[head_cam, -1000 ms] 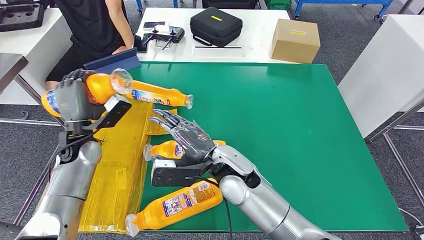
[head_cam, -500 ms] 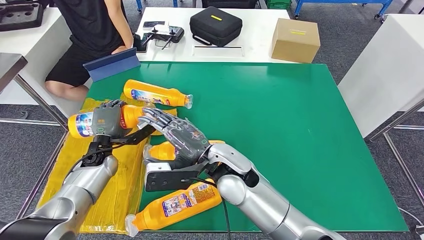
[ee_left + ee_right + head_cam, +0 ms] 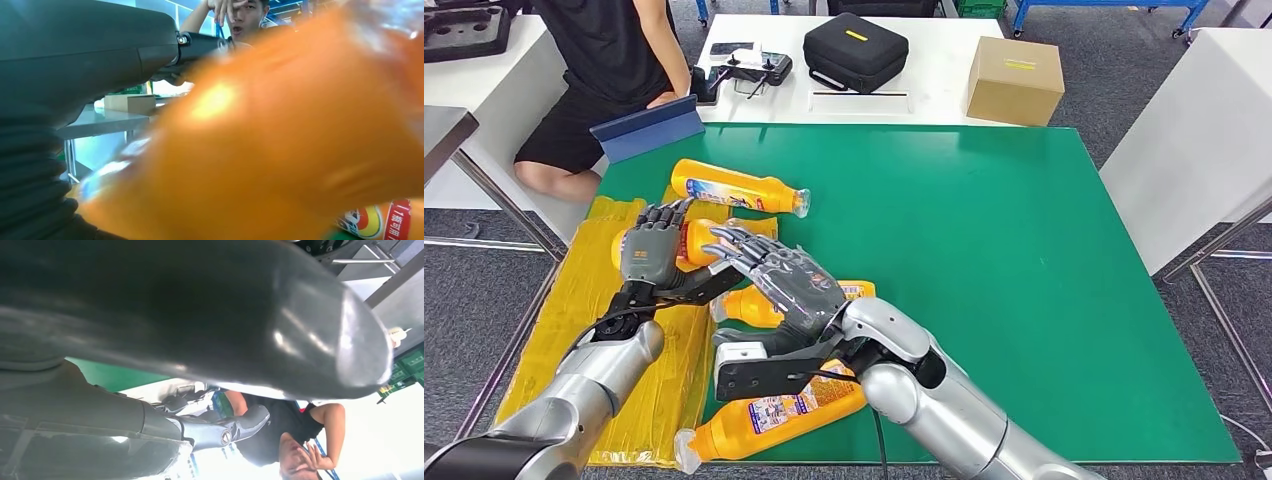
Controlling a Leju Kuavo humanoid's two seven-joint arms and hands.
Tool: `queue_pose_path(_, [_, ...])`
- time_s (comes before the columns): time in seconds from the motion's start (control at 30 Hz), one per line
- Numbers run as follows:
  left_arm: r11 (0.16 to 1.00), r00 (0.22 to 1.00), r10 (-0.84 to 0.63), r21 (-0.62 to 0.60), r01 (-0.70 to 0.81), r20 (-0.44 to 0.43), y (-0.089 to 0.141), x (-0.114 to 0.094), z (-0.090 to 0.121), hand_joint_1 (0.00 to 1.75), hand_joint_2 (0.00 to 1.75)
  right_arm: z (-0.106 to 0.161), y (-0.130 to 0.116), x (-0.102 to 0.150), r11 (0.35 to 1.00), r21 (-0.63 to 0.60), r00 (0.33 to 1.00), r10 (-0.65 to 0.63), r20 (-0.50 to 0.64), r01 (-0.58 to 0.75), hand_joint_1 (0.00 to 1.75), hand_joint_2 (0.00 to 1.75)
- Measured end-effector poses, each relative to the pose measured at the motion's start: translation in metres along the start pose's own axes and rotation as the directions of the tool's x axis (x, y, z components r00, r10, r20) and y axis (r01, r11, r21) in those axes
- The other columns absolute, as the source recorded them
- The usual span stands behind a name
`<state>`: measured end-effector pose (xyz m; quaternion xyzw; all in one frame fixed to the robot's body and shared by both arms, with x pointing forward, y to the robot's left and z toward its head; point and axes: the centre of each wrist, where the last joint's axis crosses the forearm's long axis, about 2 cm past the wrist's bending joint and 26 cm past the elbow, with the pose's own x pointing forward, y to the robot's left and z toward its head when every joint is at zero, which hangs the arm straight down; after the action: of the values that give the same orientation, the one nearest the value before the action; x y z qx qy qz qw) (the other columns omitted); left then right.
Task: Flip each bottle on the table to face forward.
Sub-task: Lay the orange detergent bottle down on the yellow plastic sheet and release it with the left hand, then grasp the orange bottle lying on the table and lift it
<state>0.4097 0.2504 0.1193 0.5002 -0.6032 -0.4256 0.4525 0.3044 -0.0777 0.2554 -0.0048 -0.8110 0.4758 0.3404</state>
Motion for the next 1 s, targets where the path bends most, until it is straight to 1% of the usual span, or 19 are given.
queue_pose_path(0.53, [0.998, 0.997, 0.052, 0.021, -0.051, -0.052, -0.001, -0.011, 0.003, 0.0, 0.0, 0.009, 0.002, -0.012, 1.0, 0.022, 1.0, 0.013, 0.005, -0.013, 0.0, 0.0])
queue_pose_path(0.6, [0.995, 0.994, 0.095, 0.029, -0.093, -0.061, -0.001, -0.014, 0.003, 0.0, 0.0, 0.009, 0.002, -0.013, 1.0, 0.023, 1.0, 0.015, 0.004, -0.015, 0.0, 0.0])
queue_pose_path(0.63, [0.989, 0.987, 0.147, 0.036, -0.145, -0.069, -0.001, -0.016, 0.004, 0.0, 0.0, 0.009, 0.002, -0.013, 1.0, 0.022, 1.0, 0.019, 0.003, -0.019, 0.0, 0.0])
queue_pose_path(0.67, [0.975, 0.972, 0.223, 0.045, -0.22, -0.081, -0.001, -0.019, 0.004, 0.0, 0.0, 0.01, 0.002, -0.013, 0.999, 0.022, 1.0, 0.027, 0.0, -0.027, 0.0, 0.0])
queue_pose_path(0.7, [0.944, 0.94, 0.328, 0.061, -0.323, -0.097, -0.001, -0.022, 0.004, 0.0, 0.0, 0.01, 0.002, -0.014, 0.999, 0.022, 0.999, 0.038, -0.006, -0.038, 0.0, 0.0])
queue_pose_path(0.73, [0.891, 0.884, 0.453, 0.086, -0.446, -0.11, -0.001, -0.023, 0.005, 0.0, 0.0, 0.011, 0.001, -0.015, 0.998, 0.022, 0.999, 0.051, -0.015, -0.051, 0.0, 0.0])
queue_pose_path(0.77, [0.802, 0.794, 0.597, 0.128, -0.584, -0.117, -0.001, -0.025, 0.006, 0.0, 0.0, 0.012, 0.001, -0.016, 0.998, 0.022, 0.997, 0.067, -0.028, -0.066, 0.0, 0.0])
queue_pose_path(0.8, [0.675, 0.667, 0.737, 0.187, -0.714, -0.11, 0.0, -0.026, 0.008, 0.0, 0.0, 0.014, 0.001, -0.019, 0.996, 0.02, 0.996, 0.084, -0.042, -0.083, 0.0, 0.0])
queue_pose_path(0.83, [0.527, 0.523, 0.848, 0.253, -0.811, -0.086, -0.001, -0.026, 0.013, 0.0, 0.0, 0.017, 0.002, -0.022, 0.995, 0.018, 0.993, 0.1, -0.058, -0.099, 0.0, 0.44])
queue_pose_path(0.87, [0.372, 0.377, 0.925, 0.32, -0.871, -0.049, -0.001, -0.028, 0.021, 0.0, 0.0, 0.022, 0.004, -0.026, 0.993, 0.015, 0.991, 0.114, -0.075, -0.113, 0.0, 0.87])
queue_pose_path(0.9, [0.242, 0.257, 0.966, 0.375, -0.895, -0.012, -0.002, -0.029, 0.032, 0.0, 0.0, 0.028, 0.006, -0.03, 0.992, 0.014, 0.988, 0.125, -0.094, -0.124, 0.0, 1.31])
queue_pose_path(0.93, [0.145, 0.169, 0.985, 0.42, -0.896, 0.02, -0.003, -0.031, 0.045, 0.0, 0.0, 0.035, 0.008, -0.034, 0.991, 0.013, 0.985, 0.132, -0.111, -0.131, 0.0, 1.75])
queue_pose_path(0.97, [0.077, 0.112, 0.993, 0.455, -0.887, 0.049, -0.003, -0.033, 0.058, 0.0, 0.0, 0.042, 0.01, -0.036, 0.991, 0.011, 0.982, 0.137, -0.128, -0.136, 0.0, 1.75])
queue_pose_path(1.0, [0.037, 0.082, 0.994, 0.481, -0.876, 0.072, -0.003, -0.036, 0.07, 0.0, 0.0, 0.049, 0.012, -0.037, 0.99, 0.007, 0.98, 0.14, -0.141, -0.141, 0.0, 1.75])
